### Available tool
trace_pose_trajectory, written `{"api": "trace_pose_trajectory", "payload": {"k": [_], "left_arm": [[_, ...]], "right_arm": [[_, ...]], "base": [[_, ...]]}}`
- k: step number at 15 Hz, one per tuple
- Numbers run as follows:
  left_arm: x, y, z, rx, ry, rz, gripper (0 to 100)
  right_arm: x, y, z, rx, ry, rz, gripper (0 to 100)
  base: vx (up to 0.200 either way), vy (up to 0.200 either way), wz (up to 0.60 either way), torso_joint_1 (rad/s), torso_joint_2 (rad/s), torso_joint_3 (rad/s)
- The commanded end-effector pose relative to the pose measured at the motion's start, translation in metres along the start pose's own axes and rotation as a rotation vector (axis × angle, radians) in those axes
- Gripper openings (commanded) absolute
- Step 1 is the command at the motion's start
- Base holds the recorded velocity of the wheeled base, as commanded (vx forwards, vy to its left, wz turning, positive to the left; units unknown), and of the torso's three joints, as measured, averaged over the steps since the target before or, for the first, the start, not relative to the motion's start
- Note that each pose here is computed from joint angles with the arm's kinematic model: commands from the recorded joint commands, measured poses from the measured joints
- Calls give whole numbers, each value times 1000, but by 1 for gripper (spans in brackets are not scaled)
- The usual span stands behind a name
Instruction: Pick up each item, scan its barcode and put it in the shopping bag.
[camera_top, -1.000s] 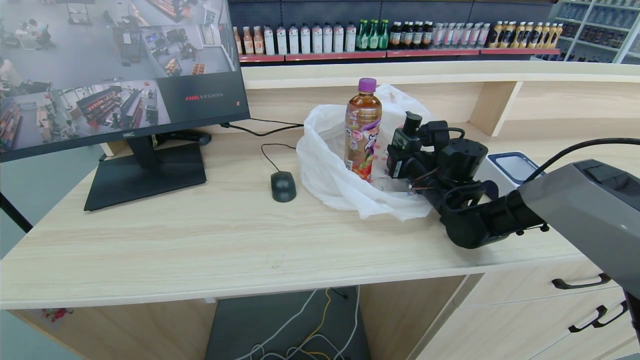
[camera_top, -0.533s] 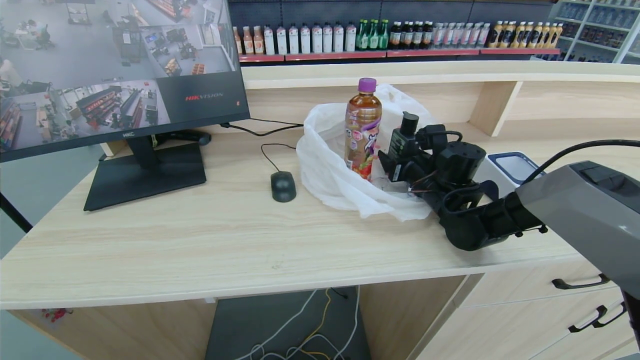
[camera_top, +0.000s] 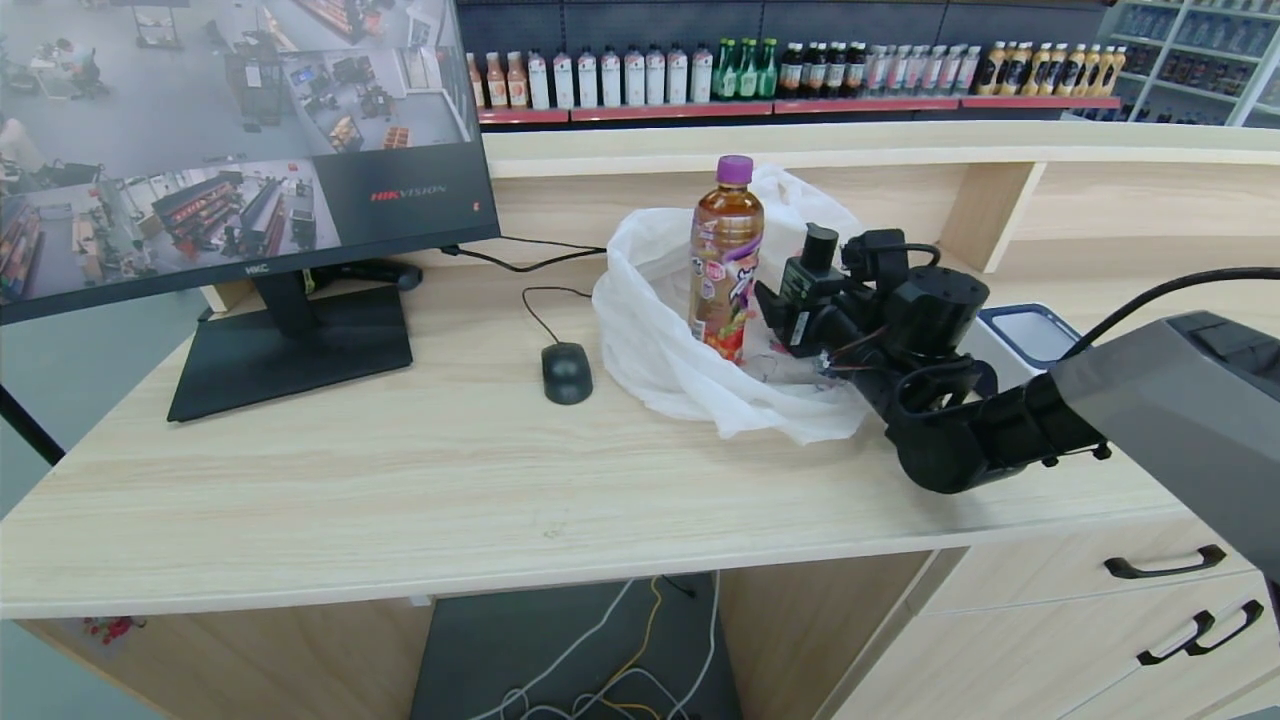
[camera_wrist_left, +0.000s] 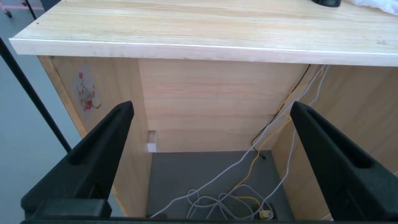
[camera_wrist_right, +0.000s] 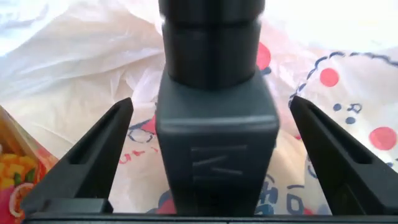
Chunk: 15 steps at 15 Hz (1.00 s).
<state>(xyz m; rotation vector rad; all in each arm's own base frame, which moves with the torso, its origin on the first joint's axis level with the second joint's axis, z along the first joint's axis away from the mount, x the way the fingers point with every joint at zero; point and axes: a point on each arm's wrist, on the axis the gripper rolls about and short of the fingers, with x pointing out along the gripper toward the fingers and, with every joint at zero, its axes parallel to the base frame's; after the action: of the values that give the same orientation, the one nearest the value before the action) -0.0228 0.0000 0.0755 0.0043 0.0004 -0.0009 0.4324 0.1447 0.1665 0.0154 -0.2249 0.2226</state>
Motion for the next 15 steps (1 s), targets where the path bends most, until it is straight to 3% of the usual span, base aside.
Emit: {"api": "trace_pose_trajectory", "payload": {"k": [1, 6, 10, 13, 15], "left_arm": [[0, 0, 0, 0, 0, -1, 100], [0, 0, 0, 0, 0, -1, 100], [0, 0, 0, 0, 0, -1, 100], [0, 0, 0, 0, 0, -1, 100], [0, 0, 0, 0, 0, 1, 100]], "right_arm": [[-10, -2, 33, 1, -61, -1, 100], [-65, 1, 78, 18, -112, 21, 100], [-137, 13, 84, 56, -215, 74, 100], [-181, 11, 89, 119, -189, -35, 100], [-200, 16, 93, 145, -176, -43, 100]], "base": [[0, 0, 0, 0, 0, 0], [0, 0, 0, 0, 0, 0], [0, 0, 0, 0, 0, 0], [0, 0, 0, 0, 0, 0], [0, 0, 0, 0, 0, 0]]}}
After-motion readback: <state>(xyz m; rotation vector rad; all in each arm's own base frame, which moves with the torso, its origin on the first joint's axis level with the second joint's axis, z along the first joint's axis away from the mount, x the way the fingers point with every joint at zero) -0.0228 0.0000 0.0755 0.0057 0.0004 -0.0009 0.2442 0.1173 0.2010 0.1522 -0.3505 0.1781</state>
